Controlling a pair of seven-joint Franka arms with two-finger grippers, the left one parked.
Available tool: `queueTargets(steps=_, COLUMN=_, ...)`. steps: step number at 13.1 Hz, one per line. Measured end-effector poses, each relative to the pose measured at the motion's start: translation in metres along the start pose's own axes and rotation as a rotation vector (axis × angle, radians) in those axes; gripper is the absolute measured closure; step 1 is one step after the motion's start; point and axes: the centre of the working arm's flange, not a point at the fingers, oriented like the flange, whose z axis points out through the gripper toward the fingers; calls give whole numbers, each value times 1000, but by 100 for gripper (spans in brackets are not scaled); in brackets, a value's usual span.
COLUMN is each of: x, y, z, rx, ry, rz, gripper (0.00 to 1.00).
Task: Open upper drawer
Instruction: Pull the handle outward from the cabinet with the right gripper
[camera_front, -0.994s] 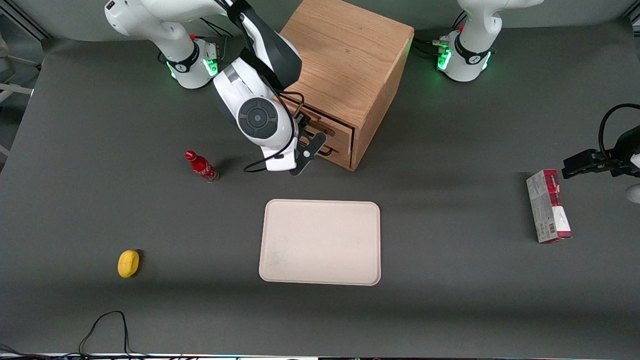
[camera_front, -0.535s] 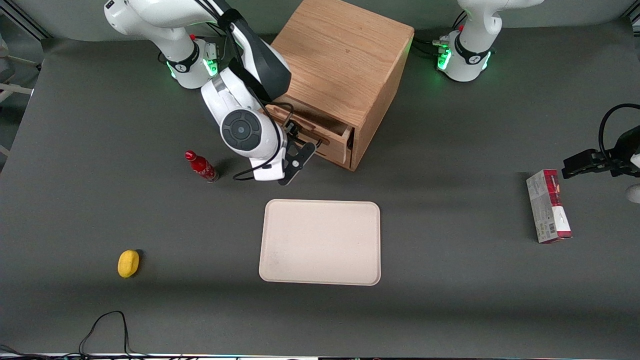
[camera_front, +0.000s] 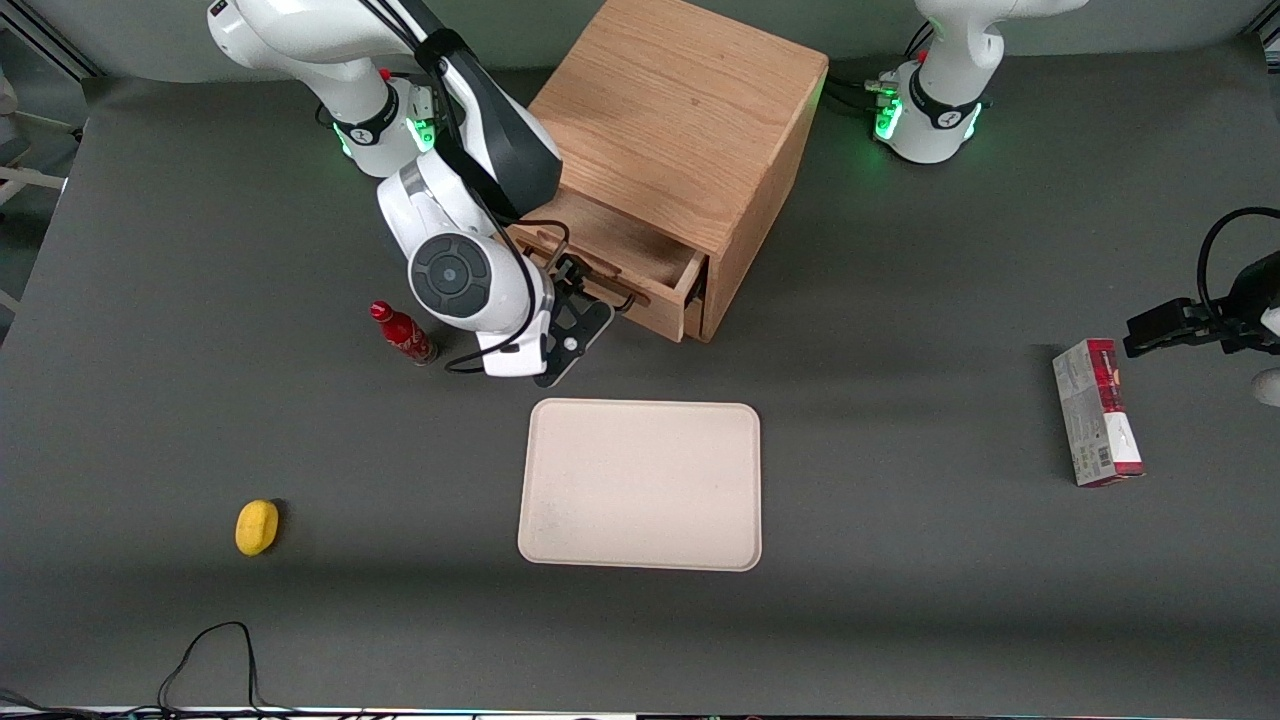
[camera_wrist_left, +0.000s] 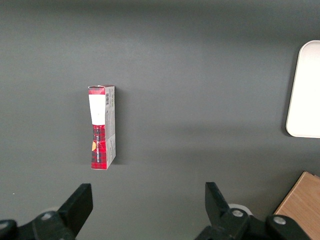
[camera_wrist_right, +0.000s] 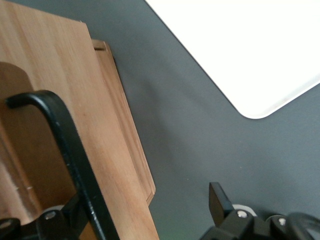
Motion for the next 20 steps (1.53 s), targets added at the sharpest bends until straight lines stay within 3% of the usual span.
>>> queueTargets(steps=6, x=4, y=9, z=-4, rx=-3, ry=15, rz=-58, gripper=0)
queueTargets(steps=13, x=11, y=44, z=-11, rx=-11, ry=61, rz=-61, gripper=0)
queueTargets(steps=20, x=8, y=62, z=-16, rx=-24, ry=67, rz=-42, gripper=0)
